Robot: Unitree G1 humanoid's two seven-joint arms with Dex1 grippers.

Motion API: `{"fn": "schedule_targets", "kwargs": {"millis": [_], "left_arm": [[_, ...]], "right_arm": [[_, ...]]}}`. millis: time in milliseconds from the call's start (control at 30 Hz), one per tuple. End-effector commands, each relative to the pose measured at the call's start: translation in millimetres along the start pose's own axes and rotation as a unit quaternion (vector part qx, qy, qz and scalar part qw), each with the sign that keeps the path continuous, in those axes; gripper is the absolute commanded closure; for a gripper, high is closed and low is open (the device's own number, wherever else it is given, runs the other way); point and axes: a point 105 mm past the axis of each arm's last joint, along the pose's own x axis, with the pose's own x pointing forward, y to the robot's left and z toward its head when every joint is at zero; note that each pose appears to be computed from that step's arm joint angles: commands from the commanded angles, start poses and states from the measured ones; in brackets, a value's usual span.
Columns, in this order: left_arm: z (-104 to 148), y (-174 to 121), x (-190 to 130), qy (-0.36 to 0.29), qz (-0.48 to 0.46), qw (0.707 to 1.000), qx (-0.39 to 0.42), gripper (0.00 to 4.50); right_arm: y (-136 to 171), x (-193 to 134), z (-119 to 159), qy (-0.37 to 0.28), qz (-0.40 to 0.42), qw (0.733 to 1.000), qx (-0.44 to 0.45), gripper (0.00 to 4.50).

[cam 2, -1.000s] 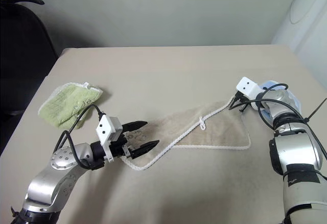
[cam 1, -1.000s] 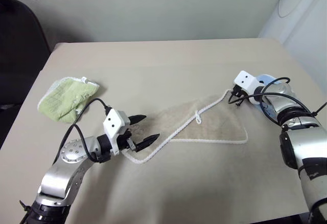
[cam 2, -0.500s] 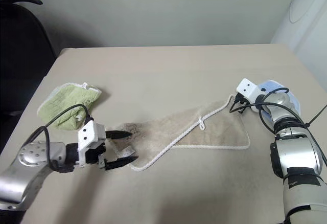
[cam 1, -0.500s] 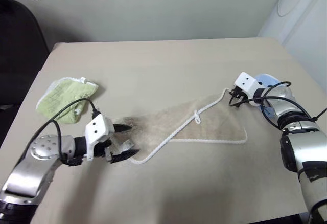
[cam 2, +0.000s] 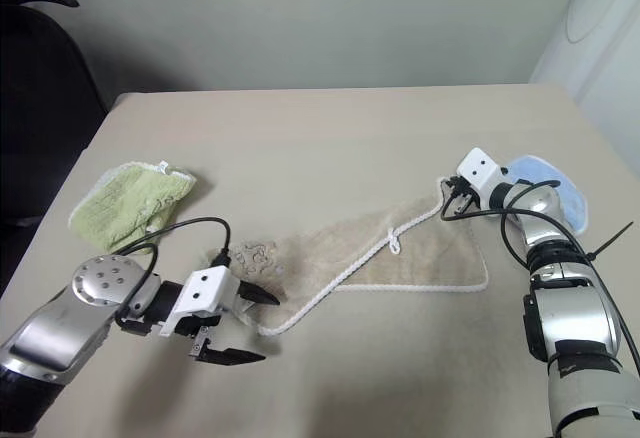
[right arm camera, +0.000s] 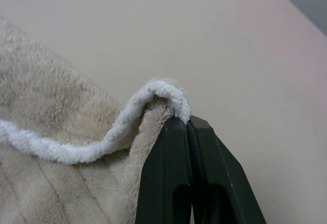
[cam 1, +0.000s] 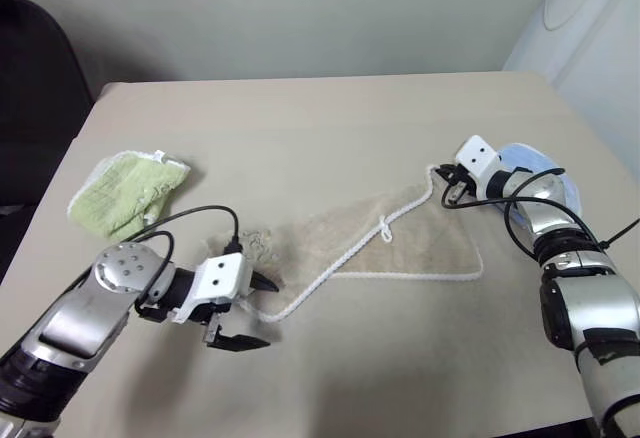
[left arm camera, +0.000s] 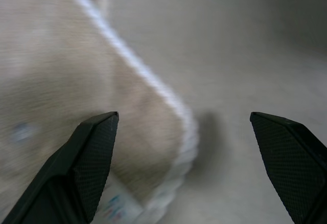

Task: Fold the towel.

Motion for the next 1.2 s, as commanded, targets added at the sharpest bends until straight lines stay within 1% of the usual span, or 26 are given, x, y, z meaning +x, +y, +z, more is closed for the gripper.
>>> {"fn": "schedule_targets", "kwargs": {"millis": [33,167,400,500,533,567,633,700,733,833,867,900,1000,1100,1200], "left_arm": [[0,-3,4,0.016,-0.033,0.999,0.021,0.0],[-8,2,8,0.042,-0.034,0.998,0.035,0.0],[-16,5,10,0.055,-0.022,0.997,0.042,0.0],[-18,6,10,0.057,-0.015,0.997,0.044,0.54],[-17,7,10,0.056,-0.01,0.997,0.047,0.9],[-18,9,10,0.059,-0.004,0.997,0.05,1.16],[-21,11,10,0.063,0.001,0.997,0.054,1.94],[-22,10,10,0.064,0.002,0.997,0.054,2.57],[-22,10,10,0.062,0.002,0.997,0.053,3.0],[-21,9,10,0.056,0.002,0.997,0.049,4.0],[-21,9,10,0.055,0.002,0.997,0.048,4.4],[-21,9,10,0.053,0.003,0.997,0.047,4.46],[-21,10,10,0.045,0.009,0.998,0.04,4.46],[-17,11,8,0.023,0.023,0.999,0.024,4.46],[-4,17,-1,-0.034,0.066,0.997,-0.01,4.46]], "right_arm": [[-11,-6,10,-0.024,-0.021,1.0,-0.002,4.45],[-8,-8,9,-0.031,-0.022,0.999,0.004,4.45],[-3,-11,8,-0.038,-0.017,0.999,0.008,4.45],[0,-12,10,-0.047,-0.01,0.999,0.01,4.5],[1,-12,11,-0.048,-0.009,0.999,0.011,4.5],[2,-12,12,-0.05,-0.007,0.999,0.012,4.5],[4,-12,13,-0.052,-0.004,0.999,0.013,4.5],[5,-11,14,-0.052,-0.002,0.999,0.013,4.5],[6,-11,14,-0.052,-0.002,0.999,0.013,4.5],[6,-11,15,-0.053,-0.001,0.999,0.014,4.5],[6,-11,16,-0.053,-0.001,0.999,0.014,4.5],[6,-11,16,-0.053,0.0,0.999,0.013,4.5],[5,-12,16,-0.053,0.0,0.999,0.012,4.5],[5,-13,17,-0.053,-0.001,0.999,0.011,4.5],[3,-18,17,-0.055,0.0,0.998,0.009,4.5]]}}
